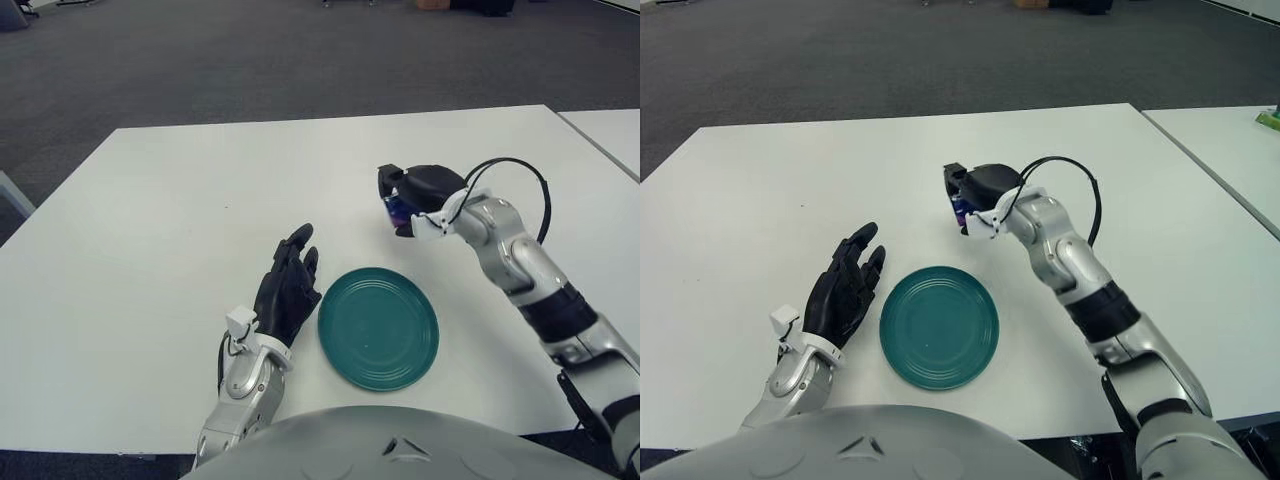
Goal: Put the gum into the plate.
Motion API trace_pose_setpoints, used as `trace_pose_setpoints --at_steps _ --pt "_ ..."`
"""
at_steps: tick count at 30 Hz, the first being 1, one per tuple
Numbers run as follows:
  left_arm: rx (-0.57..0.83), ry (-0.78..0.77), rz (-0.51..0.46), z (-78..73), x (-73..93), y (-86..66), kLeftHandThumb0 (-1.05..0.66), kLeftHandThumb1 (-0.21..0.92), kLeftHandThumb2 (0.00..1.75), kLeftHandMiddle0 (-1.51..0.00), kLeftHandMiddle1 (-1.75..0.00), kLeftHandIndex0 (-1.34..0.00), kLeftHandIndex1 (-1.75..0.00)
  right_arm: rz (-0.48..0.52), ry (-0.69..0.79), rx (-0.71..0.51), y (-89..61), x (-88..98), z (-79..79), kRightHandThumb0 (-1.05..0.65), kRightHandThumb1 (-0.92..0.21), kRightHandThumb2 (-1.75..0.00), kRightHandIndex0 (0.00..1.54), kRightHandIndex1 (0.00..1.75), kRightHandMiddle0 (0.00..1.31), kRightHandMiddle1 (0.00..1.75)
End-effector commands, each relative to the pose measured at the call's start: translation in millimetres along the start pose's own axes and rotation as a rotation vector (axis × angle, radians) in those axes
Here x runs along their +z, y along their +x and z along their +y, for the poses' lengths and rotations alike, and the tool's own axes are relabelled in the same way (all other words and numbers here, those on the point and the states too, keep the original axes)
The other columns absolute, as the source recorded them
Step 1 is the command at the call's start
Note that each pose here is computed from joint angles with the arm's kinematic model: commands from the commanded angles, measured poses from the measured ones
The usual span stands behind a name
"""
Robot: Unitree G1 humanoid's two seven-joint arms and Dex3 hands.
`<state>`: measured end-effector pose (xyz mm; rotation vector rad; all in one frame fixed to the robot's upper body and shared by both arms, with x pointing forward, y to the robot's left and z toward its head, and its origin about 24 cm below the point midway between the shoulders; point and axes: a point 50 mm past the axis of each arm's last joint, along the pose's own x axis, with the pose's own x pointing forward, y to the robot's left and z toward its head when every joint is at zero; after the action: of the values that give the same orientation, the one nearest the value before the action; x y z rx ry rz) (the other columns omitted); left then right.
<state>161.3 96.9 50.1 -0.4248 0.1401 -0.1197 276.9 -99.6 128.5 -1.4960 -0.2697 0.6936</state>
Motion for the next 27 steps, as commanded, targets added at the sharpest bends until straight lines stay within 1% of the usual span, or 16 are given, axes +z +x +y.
trace_pose_setpoints --at_steps 1,2,3,6,7,8,10,11,13,18,21,23,24,25,27 --pt "0.016 0.02 -0.033 0.0 1.1 2.5 -1.05 0.92 0.94 -0.27 -0.02 0.0 -0.74 -0.078 -0.01 -0.009 -14.5 22.5 -6.1 -0.4 -0.63 -0.92 0.43 0.92 0.38 1.75" --pt "0.018 0.026 -0.034 0.3 0.8 2.8 -1.05 0.92 0.94 -0.27 -0.02 0.0 -0.74 -0.085 -0.011 -0.005 -15.4 23.3 -5.9 -0.4 -0.62 -0.92 0.43 1.06 0.38 1.75" --pt "0.024 0.036 -0.035 1.5 0.6 3.2 -1.05 0.92 0.94 -0.27 -0.02 0.0 -0.75 -0.101 -0.014 -0.002 -19.8 26.0 -6.4 -0.4 -0.62 -0.93 0.42 1.15 0.38 1.75" --pt "0.036 0.05 -0.039 3.5 0.1 4.5 -1.05 0.92 0.95 -0.24 -0.01 0.0 -0.68 -0.126 -0.023 0.002 -28.9 31.0 -8.7 -0.4 -0.6 -0.95 0.42 1.41 0.39 1.75" --pt "0.04 0.053 -0.04 4.3 -0.2 4.9 -1.05 0.92 0.95 -0.24 -0.01 0.0 -0.67 -0.14 -0.031 0.005 -32.2 33.7 -11.2 -0.4 -0.6 -0.95 0.42 1.44 0.39 1.75" --pt "0.042 0.055 -0.04 4.7 -0.4 5.3 -1.05 0.92 0.95 -0.24 -0.01 0.0 -0.66 -0.151 -0.037 0.007 -34.7 35.5 -13.0 -0.26 -0.57 -0.96 0.45 1.44 0.41 1.75" --pt "0.045 0.058 -0.04 5.1 -0.7 5.7 -1.05 0.92 0.95 -0.23 0.0 0.0 -0.65 -0.165 -0.044 0.013 -37.7 38.0 -15.6 -0.14 -0.54 -0.98 0.47 1.44 0.43 1.75" --pt "0.045 0.06 -0.039 5.5 -1.0 5.9 -1.05 0.92 0.95 -0.23 0.0 0.0 -0.64 -0.185 -0.057 0.02 -38.4 40.2 -17.6 -0.09 -0.52 -0.99 0.48 1.45 0.44 1.75" --pt "0.046 0.063 -0.037 6.3 -1.6 6.5 -1.05 0.92 0.95 -0.22 0.0 0.0 -0.61 -0.217 -0.076 0.031 -39.3 43.8 -20.8 -0.05 -0.51 -1.01 0.48 1.46 0.45 1.75" --pt "0.043 0.056 -0.039 8.7 -3.0 7.0 -1.05 0.92 0.94 -0.2 0.0 0.0 -0.52 -0.276 -0.098 0.048 -42.1 54.4 -28.1 -0.01 -0.53 -0.98 0.46 1.45 0.44 1.75" --pt "0.04 0.052 -0.047 10.1 -3.6 6.8 -1.05 0.92 0.94 -0.19 0.0 0.0 -0.46 -0.306 -0.113 0.048 -44.4 57.9 -28.3 -0.01 -0.52 -0.99 0.46 1.47 0.43 1.75" --pt "0.035 0.05 -0.05 10.9 -3.9 6.5 -1.05 0.92 0.94 -0.18 0.0 0.0 -0.45 -0.327 -0.121 0.039 -46.0 60.6 -27.2 -0.01 -0.5 -1.03 0.47 1.53 0.42 1.75" --pt "0.033 0.049 -0.051 11.2 -4.1 6.7 -1.05 0.92 0.95 -0.18 0.0 0.0 -0.44 -0.335 -0.124 0.034 -46.5 61.7 -26.6 -0.01 -0.47 -1.09 0.46 1.6 0.41 1.75" --pt "0.027 0.043 -0.05 11.8 -4.4 6.7 -1.05 0.92 0.95 -0.18 0.0 0.0 -0.43 -0.358 -0.125 0.02 -49.5 66.1 -23.7 -0.01 -0.46 -1.11 0.46 1.63 0.4 1.75" --pt "0.022 0.032 -0.048 12.9 -5.0 6.4 -1.05 0.92 0.95 -0.19 -0.01 0.0 -0.42 -0.391 -0.118 0.0 -54.8 72.4 -20.7 -0.01 -0.41 -1.17 0.49 1.69 0.44 1.68"
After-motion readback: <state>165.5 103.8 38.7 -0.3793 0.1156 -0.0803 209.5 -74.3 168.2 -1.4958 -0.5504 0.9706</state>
